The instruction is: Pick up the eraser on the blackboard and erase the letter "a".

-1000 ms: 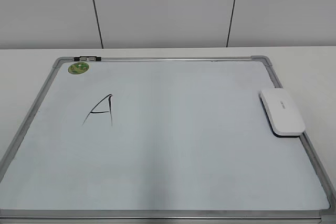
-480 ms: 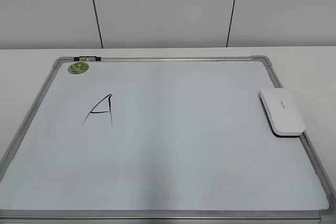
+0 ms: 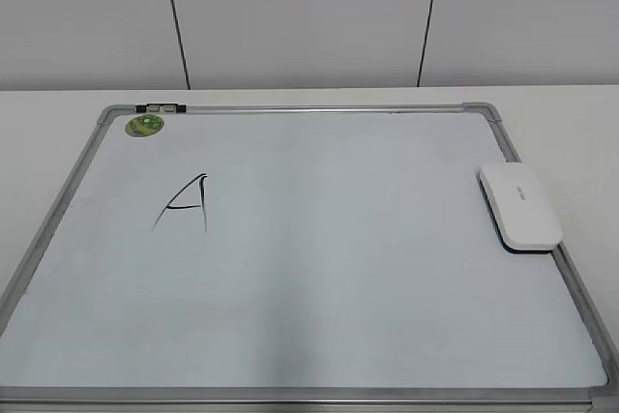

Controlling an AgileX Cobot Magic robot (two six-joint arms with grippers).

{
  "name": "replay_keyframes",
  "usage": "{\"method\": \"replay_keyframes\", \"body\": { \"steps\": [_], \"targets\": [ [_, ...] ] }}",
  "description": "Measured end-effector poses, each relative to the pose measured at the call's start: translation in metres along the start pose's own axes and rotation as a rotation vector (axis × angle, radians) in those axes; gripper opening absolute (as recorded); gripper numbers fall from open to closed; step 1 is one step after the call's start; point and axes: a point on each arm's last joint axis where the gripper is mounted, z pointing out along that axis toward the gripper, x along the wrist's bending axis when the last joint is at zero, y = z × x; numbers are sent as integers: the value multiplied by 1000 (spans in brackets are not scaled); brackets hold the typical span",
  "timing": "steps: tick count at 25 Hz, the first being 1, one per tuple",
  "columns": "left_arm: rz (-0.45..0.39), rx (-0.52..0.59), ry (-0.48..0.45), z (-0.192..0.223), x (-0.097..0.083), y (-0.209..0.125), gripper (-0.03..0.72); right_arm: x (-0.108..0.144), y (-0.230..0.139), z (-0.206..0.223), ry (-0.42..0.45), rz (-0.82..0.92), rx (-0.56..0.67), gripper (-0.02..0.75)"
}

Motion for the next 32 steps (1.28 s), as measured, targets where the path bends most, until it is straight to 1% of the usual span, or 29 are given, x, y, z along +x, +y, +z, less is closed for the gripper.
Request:
{"method": "replay_keyframes", "body": {
  "steps": [12,16,22,26,32],
  "targets": [
    [0,-4,0,-1,0,0,423,0,0,0,0,0,2,588],
    [4,-64,6,-8,-1,-5,422,0,-1,-2,-3,3,-14,589],
    [11,-211,24,-26,-4,-20,422,-1,-11,-14,-31,32,-118,588],
    [18,-303,33,-37,-6,-30,421,0,-23,-26,-49,41,-226,588],
    [25,-399,43,-46,-8,-43,396,3,-41,-40,-59,37,-374,587]
  ]
}}
